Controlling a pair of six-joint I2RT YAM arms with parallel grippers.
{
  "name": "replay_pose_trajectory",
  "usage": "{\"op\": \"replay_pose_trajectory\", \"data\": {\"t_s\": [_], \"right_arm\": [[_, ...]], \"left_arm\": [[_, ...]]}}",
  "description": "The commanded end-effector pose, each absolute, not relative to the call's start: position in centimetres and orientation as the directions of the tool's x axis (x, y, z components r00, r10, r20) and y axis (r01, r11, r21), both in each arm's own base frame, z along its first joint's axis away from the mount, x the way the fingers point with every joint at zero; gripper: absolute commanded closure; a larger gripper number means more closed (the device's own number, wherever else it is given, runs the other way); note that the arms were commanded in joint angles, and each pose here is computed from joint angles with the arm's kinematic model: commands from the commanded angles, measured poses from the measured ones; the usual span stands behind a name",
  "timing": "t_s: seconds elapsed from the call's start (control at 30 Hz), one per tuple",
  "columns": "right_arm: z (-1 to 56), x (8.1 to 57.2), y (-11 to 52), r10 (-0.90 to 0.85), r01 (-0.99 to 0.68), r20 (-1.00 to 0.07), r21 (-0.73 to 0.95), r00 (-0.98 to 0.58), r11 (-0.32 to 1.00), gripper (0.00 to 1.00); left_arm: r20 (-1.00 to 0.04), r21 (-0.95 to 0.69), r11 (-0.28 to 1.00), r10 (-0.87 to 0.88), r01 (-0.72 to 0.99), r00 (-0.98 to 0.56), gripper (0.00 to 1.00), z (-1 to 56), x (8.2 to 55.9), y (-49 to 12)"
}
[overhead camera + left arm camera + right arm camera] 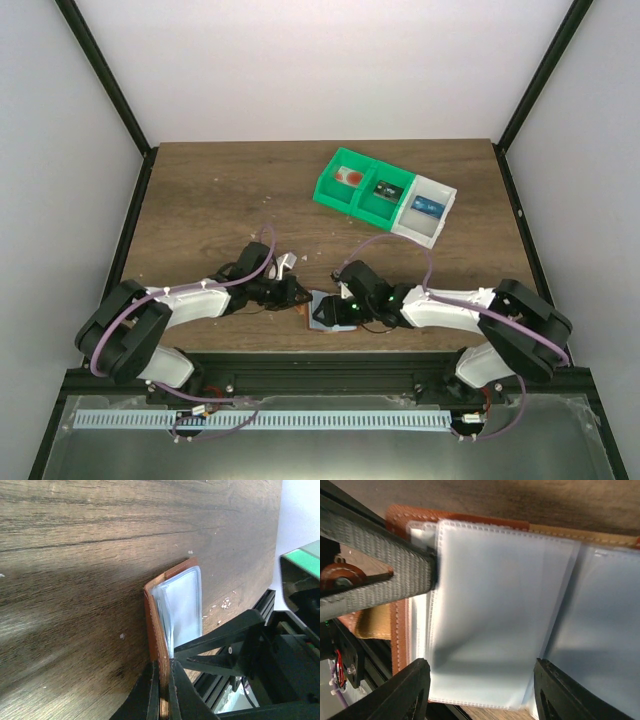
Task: Take the credit cards out of the card holder
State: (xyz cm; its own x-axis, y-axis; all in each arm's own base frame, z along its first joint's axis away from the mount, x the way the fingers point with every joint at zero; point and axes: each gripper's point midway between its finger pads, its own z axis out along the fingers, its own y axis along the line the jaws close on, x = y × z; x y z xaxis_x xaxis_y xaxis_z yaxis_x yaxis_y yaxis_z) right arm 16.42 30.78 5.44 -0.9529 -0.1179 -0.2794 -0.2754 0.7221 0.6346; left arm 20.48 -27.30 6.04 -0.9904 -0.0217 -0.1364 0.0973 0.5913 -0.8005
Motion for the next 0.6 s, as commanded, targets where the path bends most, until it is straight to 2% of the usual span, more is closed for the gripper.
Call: {"op": "replay_pose_trajectory", "data": {"t_s": [0.0,0.37,0.57], "right_arm": [[6.1,16.4,32.3,-0.124,-0.286,-0.281,0.66,-0.952,0.695,0.42],[4.8,16.3,32.0,-0.121,-0.264,-0.259,0.638,-0.958,0.724,0.42],[3.7,16.5,31.0,-0.107,-0.239,-0.249,0.596,-0.963,0.766,0.46]], "left_arm": [[-0.154,-0.817,0.564,-0.009,0.122,-0.988,0.99,6.9,20.4,-27.7],[-0.149,-0.819,0.562,-0.005,0.121,-0.989,0.95,6.8,20.2,-27.7],[-0.153,-0.816,0.564,-0.004,0.124,-0.988,0.9,7.0,20.3,-27.7]]}}
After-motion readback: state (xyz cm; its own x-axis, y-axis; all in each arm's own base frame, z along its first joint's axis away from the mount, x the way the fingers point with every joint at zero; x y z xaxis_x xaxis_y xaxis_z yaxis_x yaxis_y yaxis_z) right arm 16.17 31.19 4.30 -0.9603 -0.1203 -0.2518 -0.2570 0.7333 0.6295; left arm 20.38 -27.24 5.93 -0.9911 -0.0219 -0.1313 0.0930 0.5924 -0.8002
